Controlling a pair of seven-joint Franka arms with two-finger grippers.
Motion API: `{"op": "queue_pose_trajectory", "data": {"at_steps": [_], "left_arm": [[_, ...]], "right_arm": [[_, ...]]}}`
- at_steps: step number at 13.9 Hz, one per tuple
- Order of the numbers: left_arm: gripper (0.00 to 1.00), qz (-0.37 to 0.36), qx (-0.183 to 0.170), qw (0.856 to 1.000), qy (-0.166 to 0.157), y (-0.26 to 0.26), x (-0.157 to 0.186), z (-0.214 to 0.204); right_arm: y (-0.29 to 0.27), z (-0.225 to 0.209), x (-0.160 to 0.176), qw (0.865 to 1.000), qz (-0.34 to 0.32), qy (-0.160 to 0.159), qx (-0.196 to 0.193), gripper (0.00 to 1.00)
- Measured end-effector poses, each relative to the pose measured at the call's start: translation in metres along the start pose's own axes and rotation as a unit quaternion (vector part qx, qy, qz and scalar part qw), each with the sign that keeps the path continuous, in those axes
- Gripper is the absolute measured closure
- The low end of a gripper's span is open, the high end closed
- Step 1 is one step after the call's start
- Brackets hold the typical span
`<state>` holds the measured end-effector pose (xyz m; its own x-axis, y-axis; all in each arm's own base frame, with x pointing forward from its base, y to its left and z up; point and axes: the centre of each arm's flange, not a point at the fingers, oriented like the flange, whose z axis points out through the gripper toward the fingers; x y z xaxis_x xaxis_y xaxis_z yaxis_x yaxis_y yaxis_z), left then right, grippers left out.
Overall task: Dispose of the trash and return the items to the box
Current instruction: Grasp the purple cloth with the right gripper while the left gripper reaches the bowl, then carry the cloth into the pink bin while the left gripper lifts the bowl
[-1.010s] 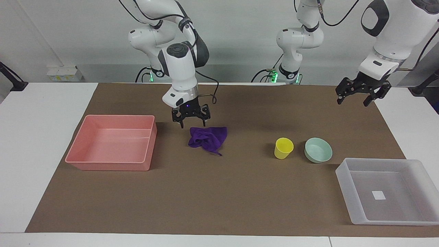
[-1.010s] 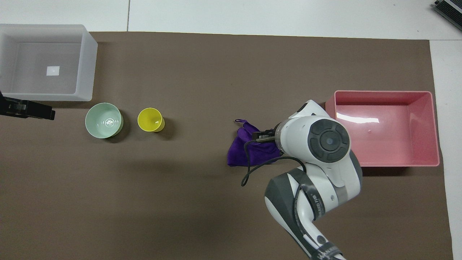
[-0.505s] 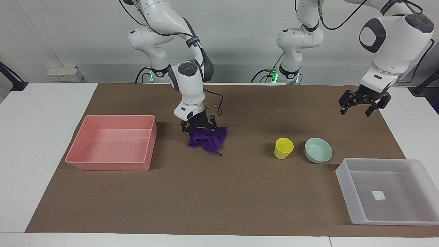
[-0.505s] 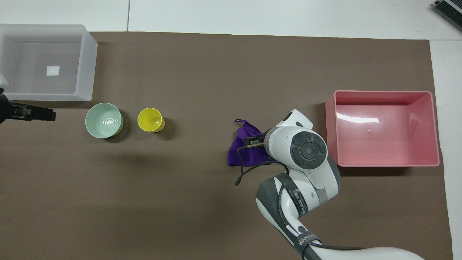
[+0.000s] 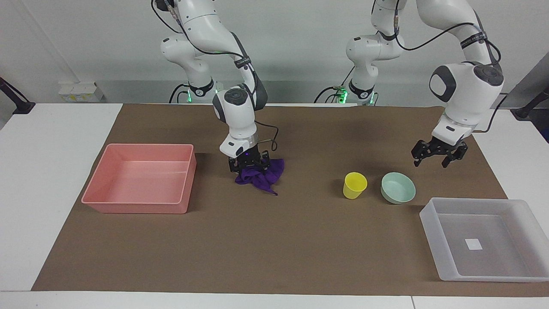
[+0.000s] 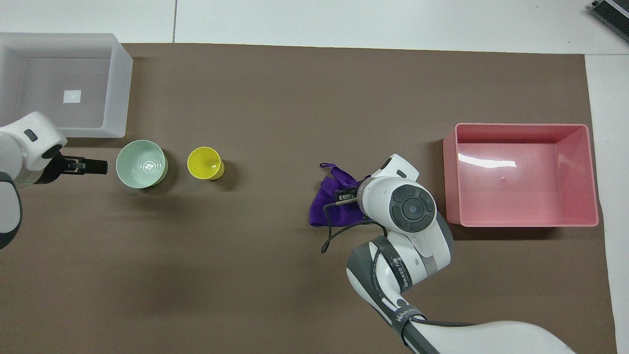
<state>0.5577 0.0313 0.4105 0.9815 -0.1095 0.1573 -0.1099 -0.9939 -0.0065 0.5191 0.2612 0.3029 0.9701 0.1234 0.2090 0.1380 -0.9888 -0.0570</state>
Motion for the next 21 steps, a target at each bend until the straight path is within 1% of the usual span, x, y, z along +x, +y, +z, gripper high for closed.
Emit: {"op": "queue_pose_trajectory", "data": {"at_steps": [1,3,4,6,7,9,12,14,15,16,17,20,21], "left_arm": [[0.0,-0.005,-0.003,1.0,0.006,0.0,-0.003,0.014],[0.0,-0.019,-0.014,1.0,0.011,0.002,-0.009,0.037],[0.0,-0.024,-0.019,0.999,0.009,0.003,-0.011,0.047],[0.0,-0.028,-0.022,0.999,0.007,0.004,-0.012,0.062],[0.0,-0.029,-0.022,0.999,0.006,0.004,-0.012,0.069],[0.0,-0.029,-0.02,0.999,0.007,0.004,-0.011,0.081],[0.0,-0.029,-0.02,0.999,0.002,0.005,-0.012,0.101],[0.22,-0.028,-0.021,0.999,0.0,0.007,-0.012,0.104],[0.37,-0.027,-0.022,0.999,0.0,0.009,-0.012,0.103],[0.48,-0.026,-0.023,0.999,-0.001,0.011,-0.012,0.103],[0.62,-0.025,-0.023,0.999,-0.001,0.011,-0.011,0.102],[0.95,-0.026,-0.026,0.999,-0.001,0.01,-0.002,0.085],[0.96,-0.025,-0.029,0.999,-0.006,0.009,0.005,0.071]], "right_arm": [[0.0,0.0,0.0,1.0,0.0,0.0,0.0,0.35],[0.0,0.0,0.0,1.0,0.001,0.0,0.0,0.55],[0.0,0.0,0.0,1.0,0.002,0.0,0.0,0.67],[0.0,-0.001,0.0,1.0,0.003,-0.006,-0.002,0.85],[0.0,-0.005,0.0,1.0,0.005,-0.012,-0.004,0.91],[0.0,-0.025,0.008,0.999,0.023,-0.023,-0.009,0.91],[0.003,-0.082,0.03,0.997,0.064,-0.029,-0.014,0.91],[0.012,-0.125,0.046,0.996,0.085,-0.035,-0.019,0.91],[0.021,-0.145,0.053,0.995,0.094,-0.035,-0.02,0.91],[0.034,-0.165,0.06,0.994,0.106,-0.033,-0.021,0.91],[0.049,-0.185,0.066,0.992,0.119,-0.029,-0.023,0.91],[0.09,-0.227,0.071,0.989,0.143,-0.023,-0.027,0.91],[0.104,-0.239,0.072,0.989,0.143,-0.023,-0.029,0.91]]}}
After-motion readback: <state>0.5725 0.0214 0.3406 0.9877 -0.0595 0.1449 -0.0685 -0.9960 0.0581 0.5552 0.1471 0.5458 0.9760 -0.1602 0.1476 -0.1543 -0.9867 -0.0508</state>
